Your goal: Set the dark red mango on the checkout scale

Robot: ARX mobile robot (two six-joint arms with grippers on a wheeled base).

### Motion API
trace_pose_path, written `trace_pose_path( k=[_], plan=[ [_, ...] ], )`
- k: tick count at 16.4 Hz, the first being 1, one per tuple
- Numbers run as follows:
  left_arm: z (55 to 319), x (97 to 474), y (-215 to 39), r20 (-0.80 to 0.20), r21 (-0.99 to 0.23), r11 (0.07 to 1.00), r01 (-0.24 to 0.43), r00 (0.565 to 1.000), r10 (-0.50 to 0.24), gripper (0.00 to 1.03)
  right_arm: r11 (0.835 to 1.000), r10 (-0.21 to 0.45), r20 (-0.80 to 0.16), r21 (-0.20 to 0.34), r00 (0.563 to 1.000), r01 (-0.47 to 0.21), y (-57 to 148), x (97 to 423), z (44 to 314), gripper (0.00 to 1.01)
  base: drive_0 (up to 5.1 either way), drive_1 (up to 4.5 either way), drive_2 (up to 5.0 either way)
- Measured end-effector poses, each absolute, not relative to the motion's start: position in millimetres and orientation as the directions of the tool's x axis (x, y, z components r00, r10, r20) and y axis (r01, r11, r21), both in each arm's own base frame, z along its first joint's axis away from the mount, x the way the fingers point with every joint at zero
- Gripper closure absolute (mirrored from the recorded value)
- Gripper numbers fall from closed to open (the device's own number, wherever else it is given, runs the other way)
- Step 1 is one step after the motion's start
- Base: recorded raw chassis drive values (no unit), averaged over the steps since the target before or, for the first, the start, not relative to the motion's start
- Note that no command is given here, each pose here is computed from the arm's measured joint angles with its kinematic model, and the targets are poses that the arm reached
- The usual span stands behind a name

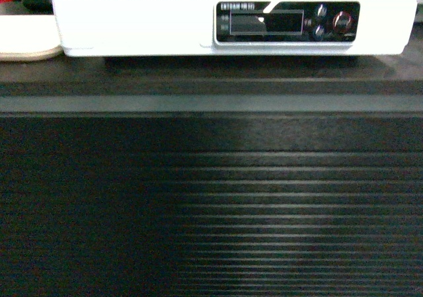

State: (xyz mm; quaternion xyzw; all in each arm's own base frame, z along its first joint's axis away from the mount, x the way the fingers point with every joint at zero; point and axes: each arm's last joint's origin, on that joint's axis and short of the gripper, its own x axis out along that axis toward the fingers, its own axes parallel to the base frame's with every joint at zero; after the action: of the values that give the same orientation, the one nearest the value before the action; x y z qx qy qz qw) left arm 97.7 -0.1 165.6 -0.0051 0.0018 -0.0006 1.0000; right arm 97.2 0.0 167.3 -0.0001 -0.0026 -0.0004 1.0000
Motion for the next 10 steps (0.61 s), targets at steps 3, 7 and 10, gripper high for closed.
trace_pose_path(
  k=[3,7,10],
  plan=[
    [165.7,97.7,-0.1,-0.003,-0.01,1.0,0.001,1.0,-0.001,0.05,1.0,-0.001,0.004,-0.001,1.0,0.001,0.0,97.2,167.2,0.03,0.0,0.0,0.0],
    [165.6,97.7,-0.1,-0.004,-0.01,1.0,0.001,1.0,-0.001,0.05,1.0,0.0,0.005,-0.001,1.0,0.0,0.0,97.2,167.3,0.03,0.0,0.0,0.0],
    [165.7,97.7,-0.1,-0.003,-0.01,1.0,0.0,1.0,0.0,0.05,1.0,0.0,0.005,0.0,1.0,0.0,0.0,97.2,167.3,0.03,0.0,0.0,0.0]
  ],
)
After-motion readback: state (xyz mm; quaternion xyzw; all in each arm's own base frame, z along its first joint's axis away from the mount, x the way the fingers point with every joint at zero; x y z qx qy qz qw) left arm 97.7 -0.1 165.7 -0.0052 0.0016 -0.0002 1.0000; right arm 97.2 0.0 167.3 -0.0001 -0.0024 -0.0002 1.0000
